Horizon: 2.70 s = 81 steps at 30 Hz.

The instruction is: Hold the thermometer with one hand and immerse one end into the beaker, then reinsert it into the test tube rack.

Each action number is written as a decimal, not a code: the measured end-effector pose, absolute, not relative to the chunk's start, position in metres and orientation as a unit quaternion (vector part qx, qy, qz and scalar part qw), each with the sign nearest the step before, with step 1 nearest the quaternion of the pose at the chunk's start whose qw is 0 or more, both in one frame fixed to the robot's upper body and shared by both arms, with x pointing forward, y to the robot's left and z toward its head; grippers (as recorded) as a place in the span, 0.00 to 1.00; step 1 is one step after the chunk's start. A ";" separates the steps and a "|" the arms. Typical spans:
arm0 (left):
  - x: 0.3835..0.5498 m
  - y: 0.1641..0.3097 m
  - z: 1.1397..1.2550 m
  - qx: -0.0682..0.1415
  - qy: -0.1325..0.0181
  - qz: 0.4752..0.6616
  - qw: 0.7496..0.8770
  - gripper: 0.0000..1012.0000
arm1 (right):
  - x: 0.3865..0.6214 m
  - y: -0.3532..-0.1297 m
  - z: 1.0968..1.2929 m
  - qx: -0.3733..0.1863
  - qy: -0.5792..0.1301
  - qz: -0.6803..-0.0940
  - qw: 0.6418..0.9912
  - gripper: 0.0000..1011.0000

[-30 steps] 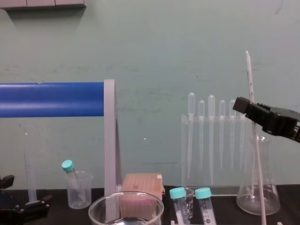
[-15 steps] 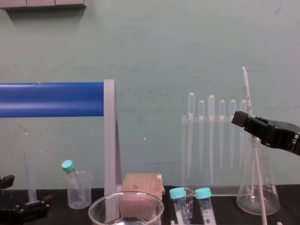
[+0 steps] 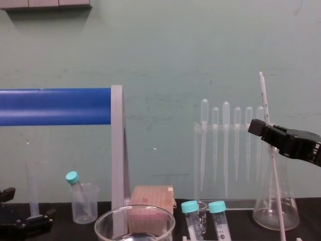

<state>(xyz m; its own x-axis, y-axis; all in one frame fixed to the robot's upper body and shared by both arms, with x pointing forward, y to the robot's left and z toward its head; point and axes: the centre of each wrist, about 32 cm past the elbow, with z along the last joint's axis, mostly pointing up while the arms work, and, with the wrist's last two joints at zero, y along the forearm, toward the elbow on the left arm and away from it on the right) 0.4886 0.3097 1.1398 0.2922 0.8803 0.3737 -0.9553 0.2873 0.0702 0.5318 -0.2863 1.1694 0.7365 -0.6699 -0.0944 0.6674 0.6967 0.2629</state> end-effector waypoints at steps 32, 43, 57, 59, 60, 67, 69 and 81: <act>0.489 0.310 1.140 0.141 -0.132 0.580 0.791 1.00 | 0.532 -0.286 1.170 0.142 -0.005 -0.362 0.921 0.77; 0.489 0.310 1.140 0.142 -0.132 0.580 0.791 1.00 | 0.532 -0.286 1.170 0.142 -0.005 -0.362 0.921 0.99; 0.489 0.310 1.140 0.141 -0.132 0.580 0.791 1.00 | 0.504 -0.292 1.187 0.080 -0.049 -0.506 0.858 0.99; 0.489 0.310 1.140 0.141 -0.132 0.580 0.791 1.00 | 0.497 -0.294 1.191 0.058 -0.055 -0.534 0.842 0.99; 0.489 0.310 1.140 0.141 -0.132 0.580 0.791 1.00 | 0.491 -0.296 1.194 0.034 -0.059 -0.558 0.827 0.99; 0.489 0.310 1.140 0.141 -0.132 0.580 0.791 1.00 | 0.472 -0.303 1.193 -0.044 -0.039 -0.626 0.778 0.99; 0.489 0.310 1.140 0.141 -0.132 0.580 0.791 1.00 | 0.469 -0.304 1.188 -0.054 -0.026 -0.634 0.771 0.99; 0.489 0.310 1.140 0.141 -0.132 0.580 0.791 1.00 | 0.464 -0.307 1.171 -0.054 0.010 -0.637 0.769 0.99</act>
<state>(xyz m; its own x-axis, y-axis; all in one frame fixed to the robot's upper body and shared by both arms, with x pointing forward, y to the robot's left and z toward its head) 0.4886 0.3097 1.1398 0.2923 0.8803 0.3738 -0.9552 0.2874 0.0703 0.4643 -0.3071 1.1708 0.1885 -0.9806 0.0539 0.9784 0.1828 -0.0962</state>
